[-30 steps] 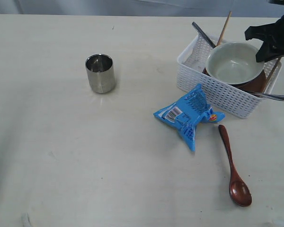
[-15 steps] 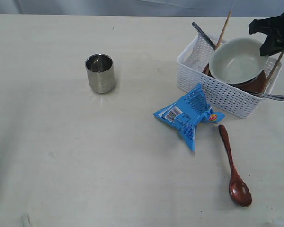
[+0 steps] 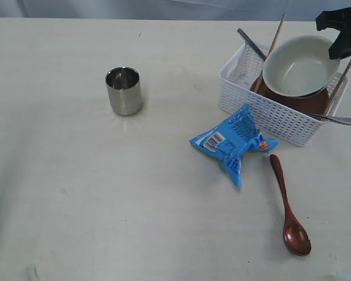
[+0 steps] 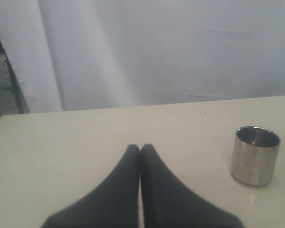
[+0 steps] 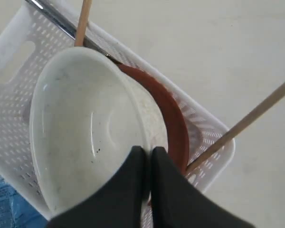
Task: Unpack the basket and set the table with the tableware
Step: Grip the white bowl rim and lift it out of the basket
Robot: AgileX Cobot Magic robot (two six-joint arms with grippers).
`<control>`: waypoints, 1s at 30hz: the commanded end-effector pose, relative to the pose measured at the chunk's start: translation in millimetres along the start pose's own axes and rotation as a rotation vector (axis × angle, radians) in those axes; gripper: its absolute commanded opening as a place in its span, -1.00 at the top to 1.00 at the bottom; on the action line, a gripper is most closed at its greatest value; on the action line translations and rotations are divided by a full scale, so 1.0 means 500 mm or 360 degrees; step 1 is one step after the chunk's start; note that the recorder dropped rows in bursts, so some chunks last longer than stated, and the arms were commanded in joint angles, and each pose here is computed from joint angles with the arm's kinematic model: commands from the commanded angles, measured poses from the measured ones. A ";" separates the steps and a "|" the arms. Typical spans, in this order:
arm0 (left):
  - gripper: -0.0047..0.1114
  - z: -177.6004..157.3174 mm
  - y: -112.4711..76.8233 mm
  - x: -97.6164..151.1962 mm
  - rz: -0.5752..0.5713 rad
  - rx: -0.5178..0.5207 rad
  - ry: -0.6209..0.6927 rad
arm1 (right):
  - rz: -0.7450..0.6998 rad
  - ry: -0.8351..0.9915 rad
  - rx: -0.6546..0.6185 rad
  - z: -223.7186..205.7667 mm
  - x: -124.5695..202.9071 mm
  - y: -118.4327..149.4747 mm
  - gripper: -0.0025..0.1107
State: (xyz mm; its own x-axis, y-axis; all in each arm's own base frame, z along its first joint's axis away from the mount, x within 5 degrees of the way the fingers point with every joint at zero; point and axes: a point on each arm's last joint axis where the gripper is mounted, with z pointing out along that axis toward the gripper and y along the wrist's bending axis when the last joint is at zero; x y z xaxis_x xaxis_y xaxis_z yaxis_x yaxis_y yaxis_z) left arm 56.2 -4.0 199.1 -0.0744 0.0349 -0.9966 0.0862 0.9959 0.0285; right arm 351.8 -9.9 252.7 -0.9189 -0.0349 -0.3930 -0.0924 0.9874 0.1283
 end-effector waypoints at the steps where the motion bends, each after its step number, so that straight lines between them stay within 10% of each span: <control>1: 0.92 0.000 0.000 0.002 -0.0013 -0.0005 0.0000 | -0.0007 -0.0035 -0.0031 -0.042 0.003 0.011 0.96; 13: 0.92 0.000 0.000 0.002 -0.0013 -0.0005 0.0000 | -0.0003 -0.0295 -0.0424 -0.177 0.096 0.097 0.96; 30: 0.92 0.000 0.000 0.002 -0.0013 -0.0005 0.0000 | 0.0039 0.0045 -0.0797 -0.055 0.441 0.238 0.96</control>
State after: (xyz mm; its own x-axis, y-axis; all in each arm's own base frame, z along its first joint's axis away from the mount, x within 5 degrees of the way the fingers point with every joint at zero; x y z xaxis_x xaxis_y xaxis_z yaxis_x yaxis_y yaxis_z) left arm 56.2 -4.0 199.1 -0.0744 0.0349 -0.9966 0.0862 0.9959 0.0285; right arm 135.4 94.3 220.9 -0.9244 -0.0880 -0.3710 -0.2913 0.7909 0.5382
